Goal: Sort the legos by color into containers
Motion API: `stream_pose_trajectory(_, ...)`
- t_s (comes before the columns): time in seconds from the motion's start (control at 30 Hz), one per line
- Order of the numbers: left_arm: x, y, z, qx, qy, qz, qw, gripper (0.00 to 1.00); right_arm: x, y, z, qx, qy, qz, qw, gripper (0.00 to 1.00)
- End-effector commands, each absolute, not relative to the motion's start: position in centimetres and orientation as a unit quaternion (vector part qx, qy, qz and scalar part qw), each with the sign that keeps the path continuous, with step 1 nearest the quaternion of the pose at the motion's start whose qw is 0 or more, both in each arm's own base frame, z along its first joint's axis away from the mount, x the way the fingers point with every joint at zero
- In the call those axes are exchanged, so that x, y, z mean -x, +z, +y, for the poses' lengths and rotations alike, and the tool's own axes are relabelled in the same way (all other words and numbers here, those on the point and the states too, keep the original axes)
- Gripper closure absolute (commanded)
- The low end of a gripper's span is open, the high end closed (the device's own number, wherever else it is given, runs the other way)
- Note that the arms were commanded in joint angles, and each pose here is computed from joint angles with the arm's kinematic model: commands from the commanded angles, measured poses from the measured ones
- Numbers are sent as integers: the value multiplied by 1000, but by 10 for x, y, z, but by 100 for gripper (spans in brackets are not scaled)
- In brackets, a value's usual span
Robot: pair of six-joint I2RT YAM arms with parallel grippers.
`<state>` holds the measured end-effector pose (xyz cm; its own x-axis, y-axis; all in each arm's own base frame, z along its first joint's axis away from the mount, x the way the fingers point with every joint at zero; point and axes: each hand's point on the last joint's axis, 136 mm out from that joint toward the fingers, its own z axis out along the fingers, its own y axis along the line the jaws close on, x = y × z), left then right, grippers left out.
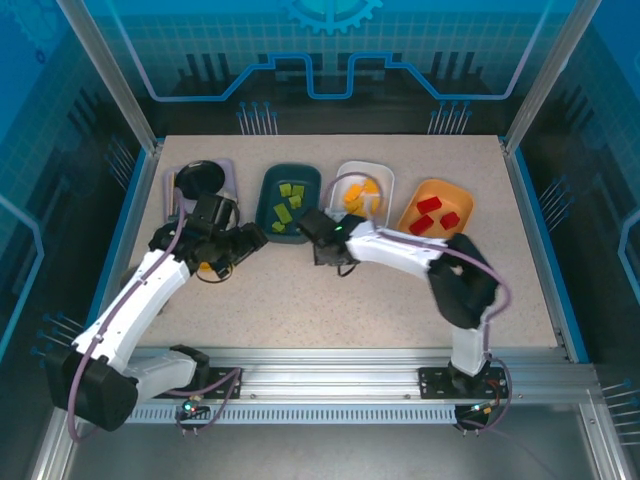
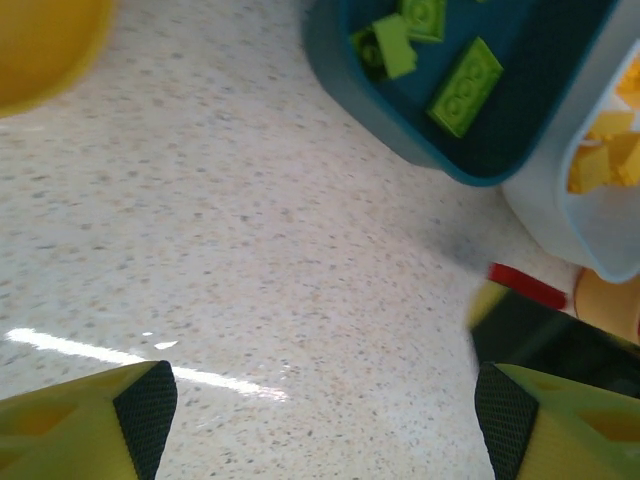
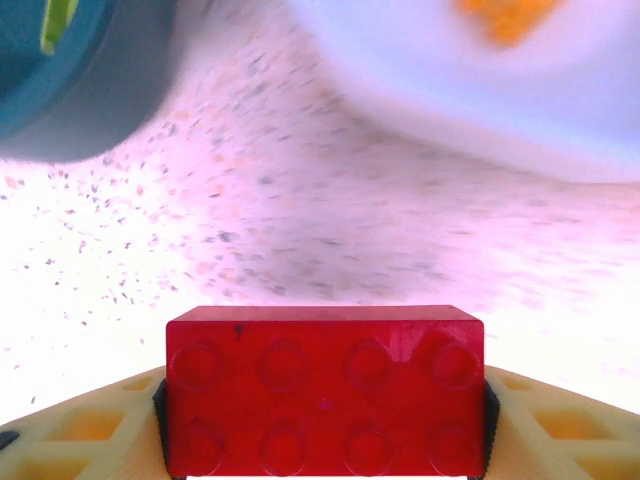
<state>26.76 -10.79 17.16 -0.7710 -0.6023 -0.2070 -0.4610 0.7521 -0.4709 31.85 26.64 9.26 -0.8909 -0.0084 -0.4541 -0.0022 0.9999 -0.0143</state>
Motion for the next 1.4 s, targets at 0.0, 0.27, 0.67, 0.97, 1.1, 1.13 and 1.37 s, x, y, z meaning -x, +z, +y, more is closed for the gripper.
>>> stream_pose_trajectory(0.0, -284, 179, -149, 231, -253, 923, 173, 18, -310, 130, 205, -33, -19, 973, 227, 57)
stream_pose_trajectory(0.27, -312, 188, -233, 108, -277, 941, 164, 18, -316, 141, 86, -87, -36, 982, 166, 57)
stream_pose_trajectory(0.67, -342, 191, -271, 83, -287, 941, 161, 18, -353, 86, 32, -63, -51, 997, 14, 52)
stream_pose_trajectory(0.97, -347, 188, -270, 92, -279, 942, 160, 18, -374, 61, 33, -5, -84, 996, -17, 46)
stream_pose_trajectory(1.1, -346, 186, -270, 93, -276, 944, 158, 18, -374, 58, 28, -3, -106, 994, -28, 36)
stream_pose_trajectory(1.13, -346, 187, -269, 92, -276, 944, 159, 18, -374, 60, 29, -2, -109, 994, -25, 34)
stream_pose_trajectory(1.37, -345, 194, -265, 88, -270, 944, 170, 18, -374, 88, 40, 2, -107, 994, 28, 20)
